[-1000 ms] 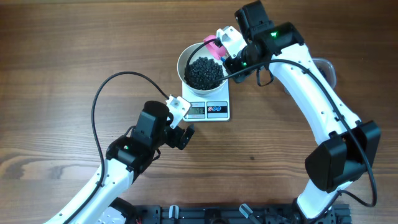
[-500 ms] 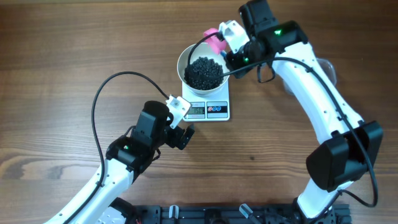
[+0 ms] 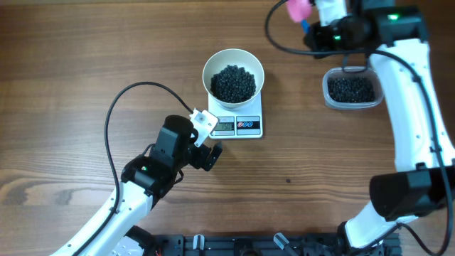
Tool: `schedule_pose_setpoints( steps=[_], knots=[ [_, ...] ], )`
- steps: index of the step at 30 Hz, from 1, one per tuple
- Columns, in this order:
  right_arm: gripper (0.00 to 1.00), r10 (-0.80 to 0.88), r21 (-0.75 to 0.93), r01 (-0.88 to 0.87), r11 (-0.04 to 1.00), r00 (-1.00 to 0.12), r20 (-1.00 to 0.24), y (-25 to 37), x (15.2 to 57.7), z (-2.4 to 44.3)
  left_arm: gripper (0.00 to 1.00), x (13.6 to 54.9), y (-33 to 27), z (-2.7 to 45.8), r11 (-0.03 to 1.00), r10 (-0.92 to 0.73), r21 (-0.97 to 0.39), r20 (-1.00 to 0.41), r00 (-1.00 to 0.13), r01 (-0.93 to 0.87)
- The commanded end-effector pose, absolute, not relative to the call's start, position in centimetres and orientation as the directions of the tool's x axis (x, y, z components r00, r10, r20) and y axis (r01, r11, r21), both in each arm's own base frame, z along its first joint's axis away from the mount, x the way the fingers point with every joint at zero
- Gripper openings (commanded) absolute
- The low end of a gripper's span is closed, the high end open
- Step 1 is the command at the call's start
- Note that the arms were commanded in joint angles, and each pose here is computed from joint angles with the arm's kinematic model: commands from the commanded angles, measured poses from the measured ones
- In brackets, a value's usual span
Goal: Scoop item into bowl and weigh 150g on scale
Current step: 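Move the pink scoop back to the bean tub and lower it in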
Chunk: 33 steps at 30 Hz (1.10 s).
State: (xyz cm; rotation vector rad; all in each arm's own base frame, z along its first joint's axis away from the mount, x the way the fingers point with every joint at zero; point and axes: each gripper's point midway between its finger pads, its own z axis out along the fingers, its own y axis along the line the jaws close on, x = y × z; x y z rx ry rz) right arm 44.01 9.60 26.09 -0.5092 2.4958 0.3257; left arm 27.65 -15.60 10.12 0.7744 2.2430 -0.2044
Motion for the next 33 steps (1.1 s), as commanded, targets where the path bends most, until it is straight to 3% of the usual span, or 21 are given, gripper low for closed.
schedule_pose_setpoints(
  steps=[1,7,12,16,20,29,33],
  knots=[
    [0.04,-0.181,0.204,-0.387,0.899,-0.754,-0.632,7.7,43.7,29.2,1.00,27.8,-15.2,10.0,0.810,0.470,0.092,-0.693,-0.547,0.579],
    [0.05,0.016,0.358,-0.243,0.902,-0.807,-0.590,3.7,43.2,29.7,1.00,27.8,-15.2,10.0,0.810,0.470,0.092,-0.693,-0.547,0.579],
    [0.04,0.169,0.525,-0.155,0.837,-0.839,-0.518,1.1,41.6,30.3,1.00,27.8,-15.2,10.0,0.810,0.470,0.092,-0.693,-0.547,0.579],
    [0.04,0.297,0.618,0.038,0.785,-0.899,-0.322,-0.9,38.3,28.8,1.00,27.8,-15.2,10.0,0.810,0.470,0.092,-0.693,-0.547,0.579],
    [0.04,0.347,0.595,0.194,0.780,-0.925,-0.154,-2.1,35.3,26.9,1.00,27.8,-15.2,10.0,0.810,0.470,0.092,-0.693,-0.547,0.579],
    [0.04,0.370,0.610,0.293,0.736,-0.929,-0.001,-1.9,35.1,21.9,1.00,27.8,-15.2,10.0,0.810,0.470,0.091,-0.693,-0.547,0.579],
    [0.04,0.386,0.607,0.314,0.730,-0.922,0.012,-2.6,35.4,19.9,1.00,27.8,-15.2,10.0,0.810,0.470,0.091,-0.693,-0.547,0.579]
  ],
)
